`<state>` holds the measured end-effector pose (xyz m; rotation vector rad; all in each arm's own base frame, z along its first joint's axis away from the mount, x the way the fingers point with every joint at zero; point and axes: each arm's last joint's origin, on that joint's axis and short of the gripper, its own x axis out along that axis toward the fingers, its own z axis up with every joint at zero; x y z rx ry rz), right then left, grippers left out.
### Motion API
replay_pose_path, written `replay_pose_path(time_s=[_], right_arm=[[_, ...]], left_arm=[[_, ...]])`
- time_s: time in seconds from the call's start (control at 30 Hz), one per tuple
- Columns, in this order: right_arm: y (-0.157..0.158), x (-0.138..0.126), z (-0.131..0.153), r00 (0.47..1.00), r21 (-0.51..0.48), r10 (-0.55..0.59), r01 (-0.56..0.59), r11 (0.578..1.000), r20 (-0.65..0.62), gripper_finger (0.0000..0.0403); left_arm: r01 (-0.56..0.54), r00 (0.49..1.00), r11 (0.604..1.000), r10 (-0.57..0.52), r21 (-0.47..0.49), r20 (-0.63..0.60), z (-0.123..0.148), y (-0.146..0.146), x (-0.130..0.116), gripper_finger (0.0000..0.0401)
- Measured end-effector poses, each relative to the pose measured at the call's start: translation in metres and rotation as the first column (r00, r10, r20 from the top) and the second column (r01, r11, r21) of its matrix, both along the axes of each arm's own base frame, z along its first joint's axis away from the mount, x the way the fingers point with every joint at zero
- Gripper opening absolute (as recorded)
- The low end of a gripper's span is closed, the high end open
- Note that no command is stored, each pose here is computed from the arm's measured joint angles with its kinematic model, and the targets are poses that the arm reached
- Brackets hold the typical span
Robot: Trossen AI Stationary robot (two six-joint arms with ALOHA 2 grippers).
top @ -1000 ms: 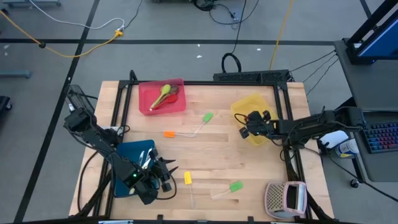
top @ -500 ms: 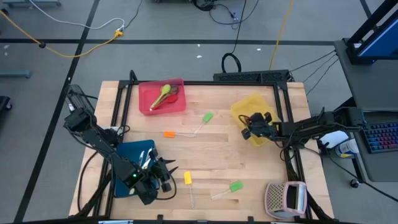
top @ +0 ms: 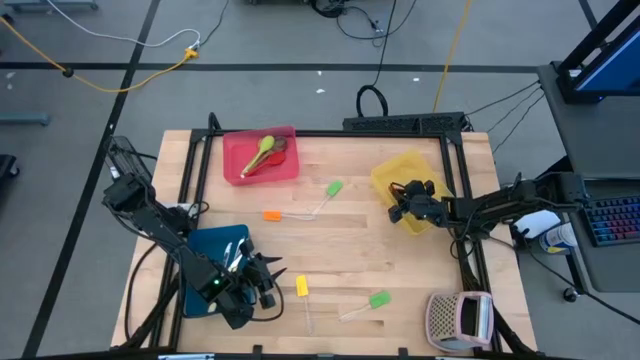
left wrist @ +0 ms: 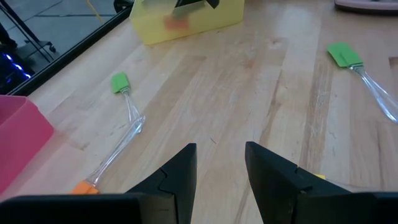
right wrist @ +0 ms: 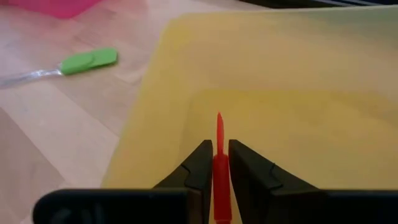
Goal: Pick & Place Kitchen Items
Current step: Put the red spatula into the yellow bin
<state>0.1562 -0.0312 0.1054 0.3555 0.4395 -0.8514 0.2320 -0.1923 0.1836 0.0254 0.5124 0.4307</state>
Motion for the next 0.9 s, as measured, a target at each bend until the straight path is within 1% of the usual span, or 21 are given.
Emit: replay_pose_path(time_s=[0.4, 0.57, 0.9], right_arm=[[-0.0001, 0.0010, 0.0013, 1.000, -0.001, 0.000, 0.000, 1.000, 0.018, 0.0045], [-0.0001, 0.0010, 0.0013, 1.000, -0.001, 0.000, 0.000, 1.000, 0.019, 0.0043], [-0.0001, 0.0010, 0.0013, 1.000, -0.001, -0.001, 0.001, 1.000, 0.019, 0.0043]], left_arm=[[0.009, 1.000, 1.000, -0.009, 0.015, -0.008, 0.0000, 0.0000, 0.0000, 0.0143], [-0.004, 1.000, 1.000, 0.004, 0.015, -0.007, 0.0000, 0.0030, 0.0025, 0.0143], [-0.013, 1.000, 1.000, 0.012, -0.011, -0.022, -0.0006, 0.0073, 0.0064, 0.0143]])
